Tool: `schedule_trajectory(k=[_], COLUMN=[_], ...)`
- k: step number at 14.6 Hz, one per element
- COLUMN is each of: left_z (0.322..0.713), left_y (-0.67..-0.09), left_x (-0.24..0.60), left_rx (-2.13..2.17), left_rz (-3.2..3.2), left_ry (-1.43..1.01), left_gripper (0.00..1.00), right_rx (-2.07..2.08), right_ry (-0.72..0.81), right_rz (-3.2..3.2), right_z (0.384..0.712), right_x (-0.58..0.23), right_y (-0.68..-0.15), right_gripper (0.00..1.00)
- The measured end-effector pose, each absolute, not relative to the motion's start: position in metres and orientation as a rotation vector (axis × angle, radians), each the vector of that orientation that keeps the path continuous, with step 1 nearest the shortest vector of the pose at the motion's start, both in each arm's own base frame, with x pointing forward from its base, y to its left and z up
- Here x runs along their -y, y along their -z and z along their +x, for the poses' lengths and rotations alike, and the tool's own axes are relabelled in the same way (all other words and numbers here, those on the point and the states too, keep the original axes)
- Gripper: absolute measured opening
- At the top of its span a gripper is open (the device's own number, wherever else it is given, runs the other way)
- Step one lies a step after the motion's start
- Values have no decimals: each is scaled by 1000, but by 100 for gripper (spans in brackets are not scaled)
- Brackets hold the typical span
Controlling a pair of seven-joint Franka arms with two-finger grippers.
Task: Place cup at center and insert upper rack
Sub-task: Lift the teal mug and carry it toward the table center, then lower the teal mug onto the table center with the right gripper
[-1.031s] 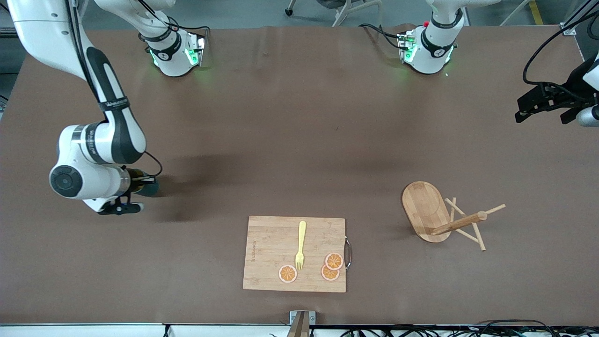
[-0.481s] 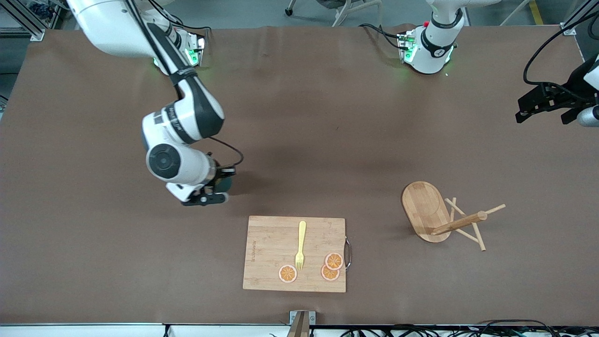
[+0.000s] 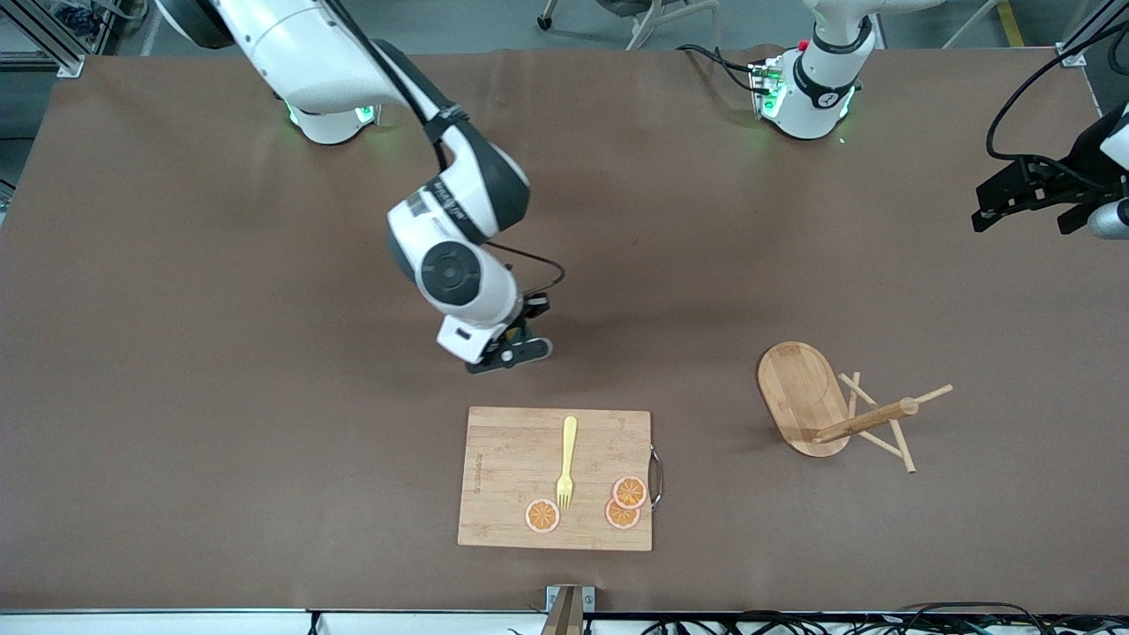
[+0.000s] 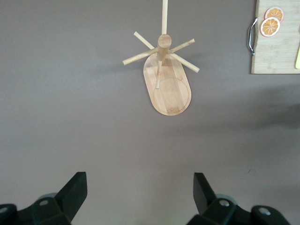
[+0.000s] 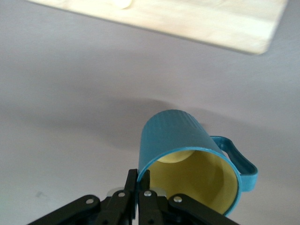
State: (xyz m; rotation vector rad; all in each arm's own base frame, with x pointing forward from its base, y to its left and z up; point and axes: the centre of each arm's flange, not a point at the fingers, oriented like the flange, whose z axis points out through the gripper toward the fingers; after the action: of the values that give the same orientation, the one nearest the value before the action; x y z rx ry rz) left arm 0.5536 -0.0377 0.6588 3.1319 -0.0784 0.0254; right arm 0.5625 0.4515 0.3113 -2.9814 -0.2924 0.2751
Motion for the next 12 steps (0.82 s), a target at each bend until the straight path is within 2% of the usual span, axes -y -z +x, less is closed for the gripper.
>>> schedule_trajectory(k=[7, 12], left_z=[554, 554], left_y=[-659, -659], left_x=[38, 37], left_rx=[78, 78], left_rz=[3132, 3132], left_ry=[-25, -26], left_gripper=[100, 100], right_rx=[254, 161], right_ry=[-229, -177], right_rz=[-2965, -2961], right_z=[515, 508], right_x=[-559, -582], right_y=[-301, -270], right_gripper=[4, 4])
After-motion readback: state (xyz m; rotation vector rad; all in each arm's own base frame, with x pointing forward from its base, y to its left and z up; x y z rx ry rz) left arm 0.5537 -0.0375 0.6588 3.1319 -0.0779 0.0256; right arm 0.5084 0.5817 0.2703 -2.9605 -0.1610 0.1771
